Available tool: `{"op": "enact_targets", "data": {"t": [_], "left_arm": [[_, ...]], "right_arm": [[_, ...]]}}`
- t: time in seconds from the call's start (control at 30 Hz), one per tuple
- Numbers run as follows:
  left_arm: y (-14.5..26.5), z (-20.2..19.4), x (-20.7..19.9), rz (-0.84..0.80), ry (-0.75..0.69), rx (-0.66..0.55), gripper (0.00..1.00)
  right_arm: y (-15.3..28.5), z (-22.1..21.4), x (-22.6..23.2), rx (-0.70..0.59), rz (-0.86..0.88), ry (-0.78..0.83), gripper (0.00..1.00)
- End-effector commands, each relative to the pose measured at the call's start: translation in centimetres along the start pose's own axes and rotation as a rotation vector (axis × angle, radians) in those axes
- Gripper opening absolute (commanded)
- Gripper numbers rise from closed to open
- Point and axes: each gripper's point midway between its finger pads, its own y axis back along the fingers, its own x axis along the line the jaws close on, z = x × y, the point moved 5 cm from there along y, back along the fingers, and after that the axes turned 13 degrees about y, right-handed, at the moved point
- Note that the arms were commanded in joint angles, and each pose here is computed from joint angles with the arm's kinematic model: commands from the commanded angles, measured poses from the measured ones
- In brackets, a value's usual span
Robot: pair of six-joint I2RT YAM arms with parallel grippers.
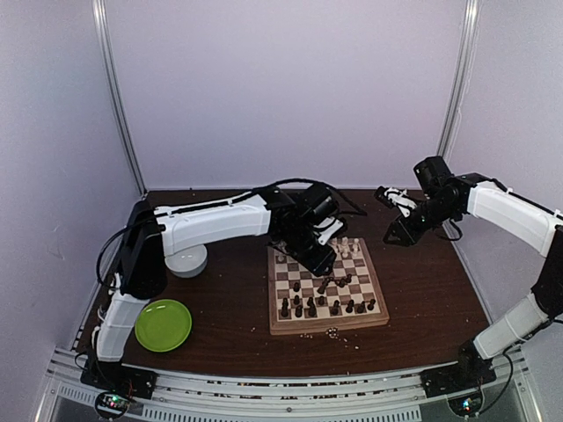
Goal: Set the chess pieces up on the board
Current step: Pick up the queen from the chessboard.
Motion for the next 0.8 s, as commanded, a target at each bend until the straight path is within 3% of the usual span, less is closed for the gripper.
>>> {"op": "enact_targets", "data": {"t": [0.0, 0.77], "left_arm": [[0.0, 1.7, -1.6, -0.013, -0.017, -0.060, 0.51], [-4.9, -2.2, 0.2, 0.140, -0.070, 0.087, 0.52]], "right_arm": [[0.2, -0.3, 0.4, -0.024, 0.012, -0.016, 0.37], [0.0, -0.6, 0.9, -0.021, 0.052, -0.001, 0.37]]}}
